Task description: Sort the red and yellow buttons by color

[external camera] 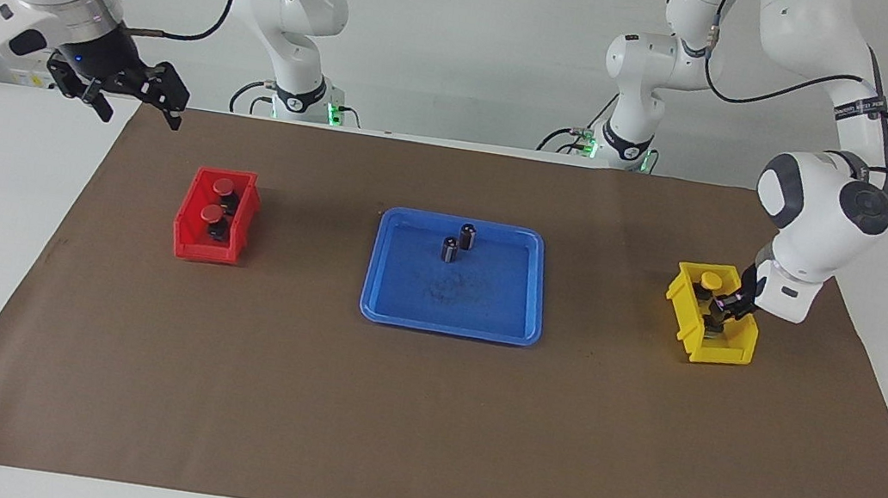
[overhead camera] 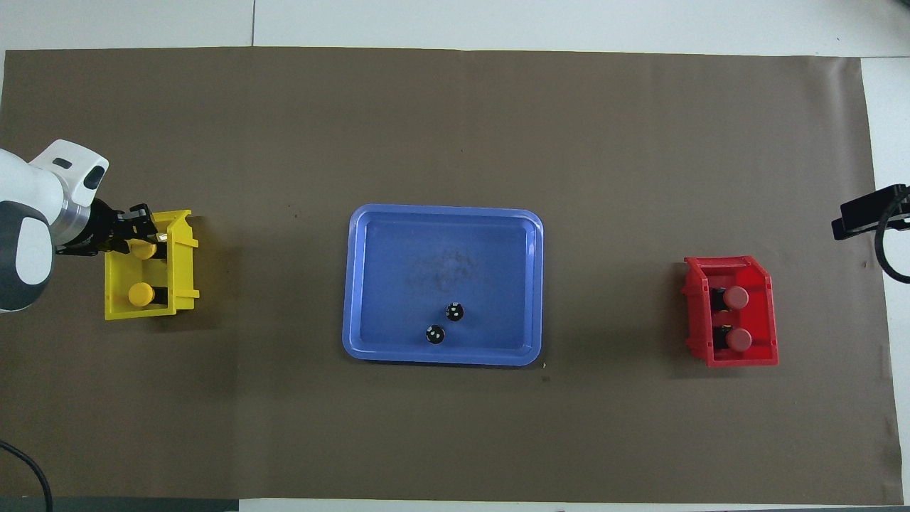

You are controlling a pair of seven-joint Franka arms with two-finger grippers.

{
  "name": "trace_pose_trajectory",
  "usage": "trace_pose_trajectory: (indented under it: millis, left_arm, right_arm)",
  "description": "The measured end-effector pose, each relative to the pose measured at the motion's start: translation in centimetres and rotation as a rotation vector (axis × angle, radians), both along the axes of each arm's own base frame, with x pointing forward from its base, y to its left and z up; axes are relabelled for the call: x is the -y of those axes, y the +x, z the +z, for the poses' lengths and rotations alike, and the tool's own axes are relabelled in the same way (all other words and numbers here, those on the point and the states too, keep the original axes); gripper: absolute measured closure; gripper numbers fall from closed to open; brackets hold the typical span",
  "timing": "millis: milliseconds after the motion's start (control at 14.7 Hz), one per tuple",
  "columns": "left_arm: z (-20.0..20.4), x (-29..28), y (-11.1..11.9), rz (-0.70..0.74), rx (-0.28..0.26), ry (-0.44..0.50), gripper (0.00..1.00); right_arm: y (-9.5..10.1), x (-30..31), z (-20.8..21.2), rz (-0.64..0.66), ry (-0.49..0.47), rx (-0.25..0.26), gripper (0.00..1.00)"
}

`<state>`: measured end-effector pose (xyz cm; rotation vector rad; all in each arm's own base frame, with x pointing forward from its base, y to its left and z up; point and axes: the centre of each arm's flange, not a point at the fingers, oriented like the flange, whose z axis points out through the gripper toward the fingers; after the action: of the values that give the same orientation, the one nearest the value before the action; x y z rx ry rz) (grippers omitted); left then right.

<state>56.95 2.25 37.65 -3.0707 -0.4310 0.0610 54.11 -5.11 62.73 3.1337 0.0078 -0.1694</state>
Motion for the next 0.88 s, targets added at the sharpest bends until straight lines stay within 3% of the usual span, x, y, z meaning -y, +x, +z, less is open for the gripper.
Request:
trace_pose_trajectory:
  millis: [340,680,883]
  left_arm:
    - [0.2,-0.8,0.1,0.012,0.005,0.000,0.50]
    - [5.3,0.0,1.7,-0.002,0.004,0.000,0.01]
    - [9.1,3.4,2.1,-0.059,0.004,0.000,0.00]
  right_arm:
    - [0.0,0.0,0.0,0.000,0.000,0.000,0.00]
    - [0.0,0.0,0.0,0.000,0.000,0.000,0.00]
    - [0.0,0.0,0.0,0.000,0.000,0.000,0.00]
